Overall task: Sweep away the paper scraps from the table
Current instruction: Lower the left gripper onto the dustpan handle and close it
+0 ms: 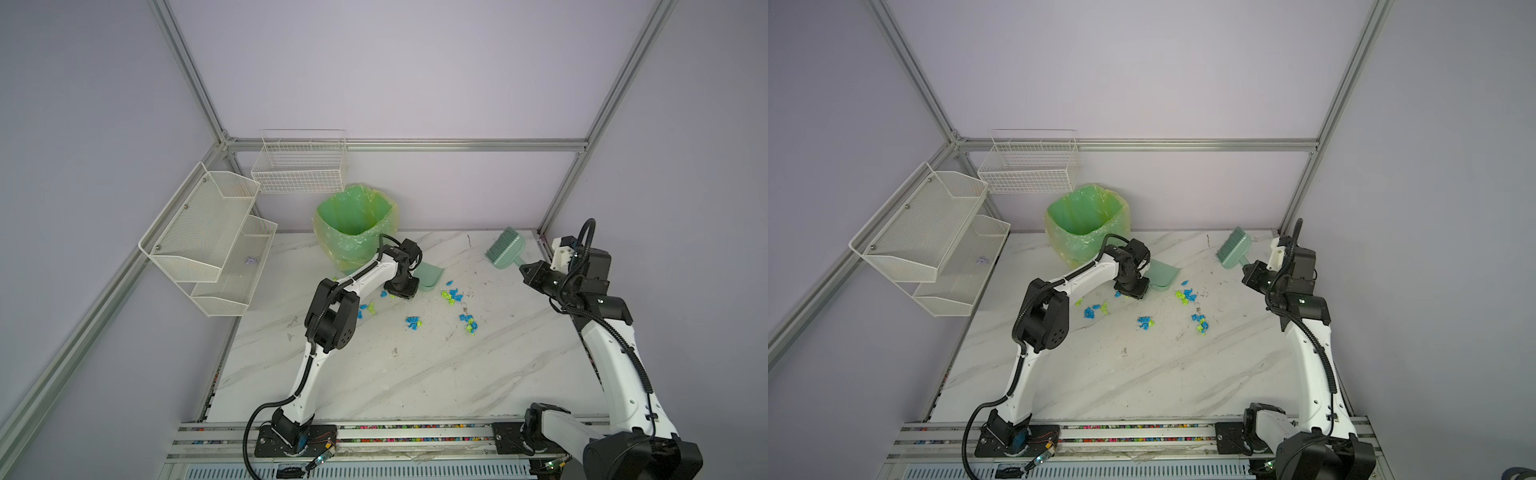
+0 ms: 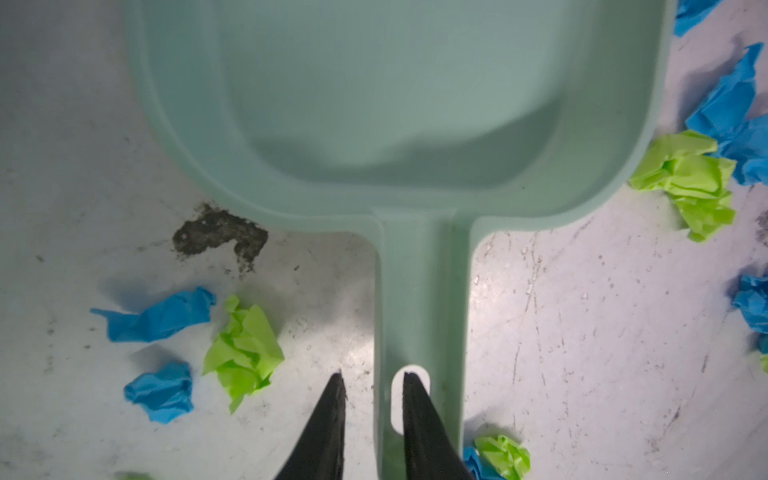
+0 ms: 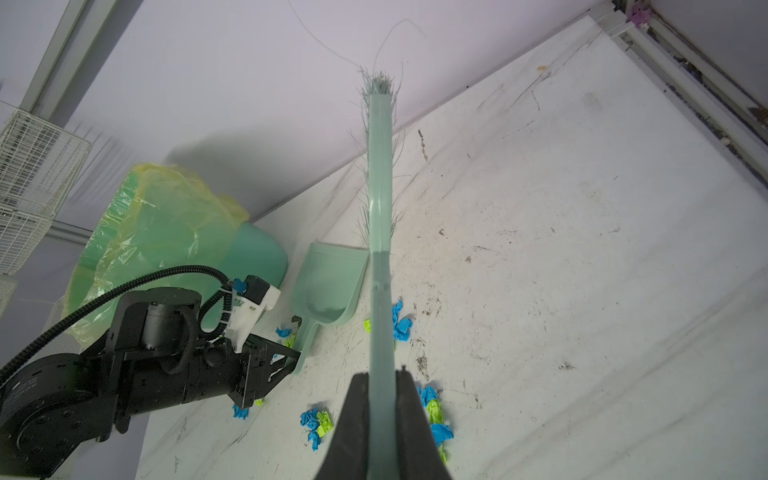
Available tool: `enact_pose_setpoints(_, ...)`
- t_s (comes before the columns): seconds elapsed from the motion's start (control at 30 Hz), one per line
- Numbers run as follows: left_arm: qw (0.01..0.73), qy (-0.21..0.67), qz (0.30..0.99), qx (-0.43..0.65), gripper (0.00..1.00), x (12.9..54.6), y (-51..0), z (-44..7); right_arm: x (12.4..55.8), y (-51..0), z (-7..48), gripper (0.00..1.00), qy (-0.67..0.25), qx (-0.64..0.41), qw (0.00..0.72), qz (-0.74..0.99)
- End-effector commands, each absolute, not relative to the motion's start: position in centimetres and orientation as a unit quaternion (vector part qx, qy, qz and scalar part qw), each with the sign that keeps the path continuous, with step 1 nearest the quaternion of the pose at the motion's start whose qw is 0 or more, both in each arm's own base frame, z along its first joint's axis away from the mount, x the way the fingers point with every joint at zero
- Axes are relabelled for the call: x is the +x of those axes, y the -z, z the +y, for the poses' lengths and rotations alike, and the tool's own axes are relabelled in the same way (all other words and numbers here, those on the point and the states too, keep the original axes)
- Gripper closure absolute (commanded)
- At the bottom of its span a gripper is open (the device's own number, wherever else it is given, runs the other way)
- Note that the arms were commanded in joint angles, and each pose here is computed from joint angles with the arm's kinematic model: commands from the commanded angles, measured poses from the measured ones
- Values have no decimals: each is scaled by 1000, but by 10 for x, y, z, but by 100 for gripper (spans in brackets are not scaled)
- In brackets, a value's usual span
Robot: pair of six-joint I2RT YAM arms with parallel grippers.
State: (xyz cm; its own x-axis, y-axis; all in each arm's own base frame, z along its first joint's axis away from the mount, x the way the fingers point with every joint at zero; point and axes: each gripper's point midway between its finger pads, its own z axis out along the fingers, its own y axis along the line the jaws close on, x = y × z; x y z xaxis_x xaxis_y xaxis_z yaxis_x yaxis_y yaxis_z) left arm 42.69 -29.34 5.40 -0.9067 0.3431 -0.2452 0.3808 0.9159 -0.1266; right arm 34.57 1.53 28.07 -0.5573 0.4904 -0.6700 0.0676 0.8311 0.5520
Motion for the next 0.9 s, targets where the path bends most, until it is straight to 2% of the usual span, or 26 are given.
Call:
enact_pose_setpoints(0.0, 145, 111, 966, 182, 77, 444, -77, -308, 348, -293, 16, 100, -242, 152, 461, 840)
enact_pose_setpoints(0.27, 143, 112, 967, 181, 81, 444, -75, -308, 349, -296, 16, 100, -243, 151, 462, 840)
enact_pose_setpoints(0.63, 149, 119, 965, 179, 94, 446, -82, -311, 348, -299, 16, 100, -242, 151, 462, 840)
enact_pose_setpoints(0.87, 150, 124, 964, 178, 99, 446, -85, -312, 347, -304, 15, 100, -240, 151, 465, 838)
